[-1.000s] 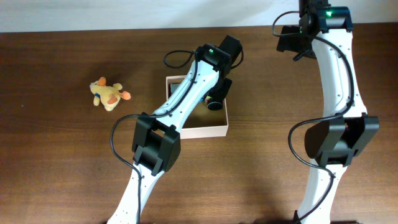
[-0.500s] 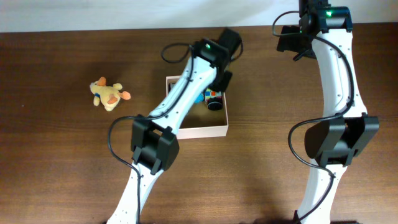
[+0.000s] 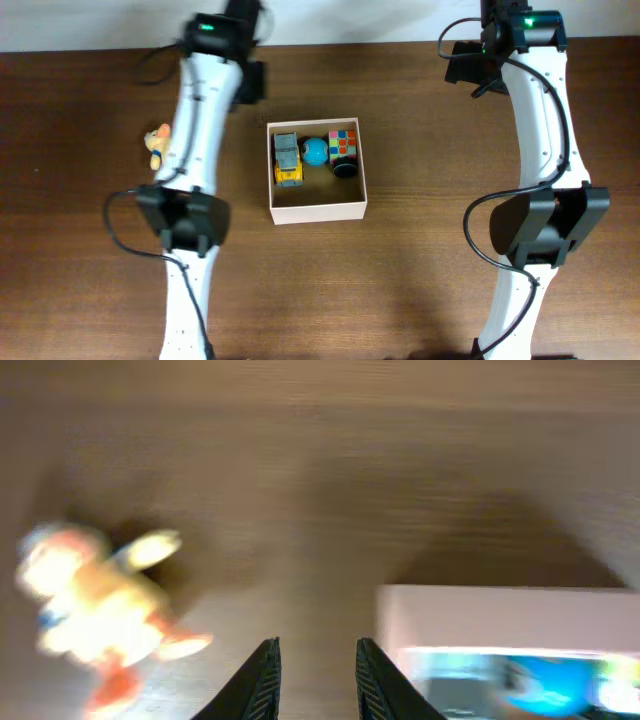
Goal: Pack container
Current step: 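Lift the left gripper out of the box toward the duck, then lower the left gripper and grasp the yellow plush duck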
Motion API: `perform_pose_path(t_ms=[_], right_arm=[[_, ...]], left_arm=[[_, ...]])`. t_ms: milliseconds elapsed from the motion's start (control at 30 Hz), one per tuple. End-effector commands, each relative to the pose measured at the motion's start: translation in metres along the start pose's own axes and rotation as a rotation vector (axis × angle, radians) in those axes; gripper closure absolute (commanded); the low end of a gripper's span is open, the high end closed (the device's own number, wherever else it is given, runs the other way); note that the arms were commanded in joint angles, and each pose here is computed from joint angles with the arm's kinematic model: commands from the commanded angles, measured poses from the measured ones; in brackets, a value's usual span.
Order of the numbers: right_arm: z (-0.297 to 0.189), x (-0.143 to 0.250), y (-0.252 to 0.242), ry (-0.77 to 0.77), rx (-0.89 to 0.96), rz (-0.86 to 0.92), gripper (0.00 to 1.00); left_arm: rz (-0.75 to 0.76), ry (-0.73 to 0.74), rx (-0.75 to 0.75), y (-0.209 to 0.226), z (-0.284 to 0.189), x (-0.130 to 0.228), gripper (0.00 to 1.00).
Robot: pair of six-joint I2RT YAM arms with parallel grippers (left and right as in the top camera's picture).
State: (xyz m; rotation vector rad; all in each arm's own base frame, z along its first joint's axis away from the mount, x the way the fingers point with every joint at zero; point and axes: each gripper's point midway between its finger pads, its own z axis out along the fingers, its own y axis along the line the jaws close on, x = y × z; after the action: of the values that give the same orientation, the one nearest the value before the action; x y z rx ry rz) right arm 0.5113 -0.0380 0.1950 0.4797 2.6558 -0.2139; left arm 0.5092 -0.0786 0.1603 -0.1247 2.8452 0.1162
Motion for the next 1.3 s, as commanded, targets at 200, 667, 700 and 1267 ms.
perform_pose_path(t_ms=[200, 667, 700, 1267], right_arm=[[0.002, 0.000, -0.003, 0.002, 0.018, 0.005, 0.01], [0.002, 0.000, -0.003, 0.002, 0.018, 0.005, 0.01], [0.002, 0.000, -0.003, 0.002, 0.018, 0.005, 0.01], [0.002, 0.000, -0.003, 0.002, 0.018, 0.005, 0.01]], left_arm=[[-0.379, 0.130, -0.153, 0.119, 0.014, 0.019, 0.67], [-0.444, 0.306, -0.199, 0.141, 0.085, 0.060, 0.60], [-0.444, 0.316, -0.201, 0.141, 0.089, 0.063, 0.60], [-0.436, 0.351, -0.209, 0.139, 0.110, 0.076, 0.98]])
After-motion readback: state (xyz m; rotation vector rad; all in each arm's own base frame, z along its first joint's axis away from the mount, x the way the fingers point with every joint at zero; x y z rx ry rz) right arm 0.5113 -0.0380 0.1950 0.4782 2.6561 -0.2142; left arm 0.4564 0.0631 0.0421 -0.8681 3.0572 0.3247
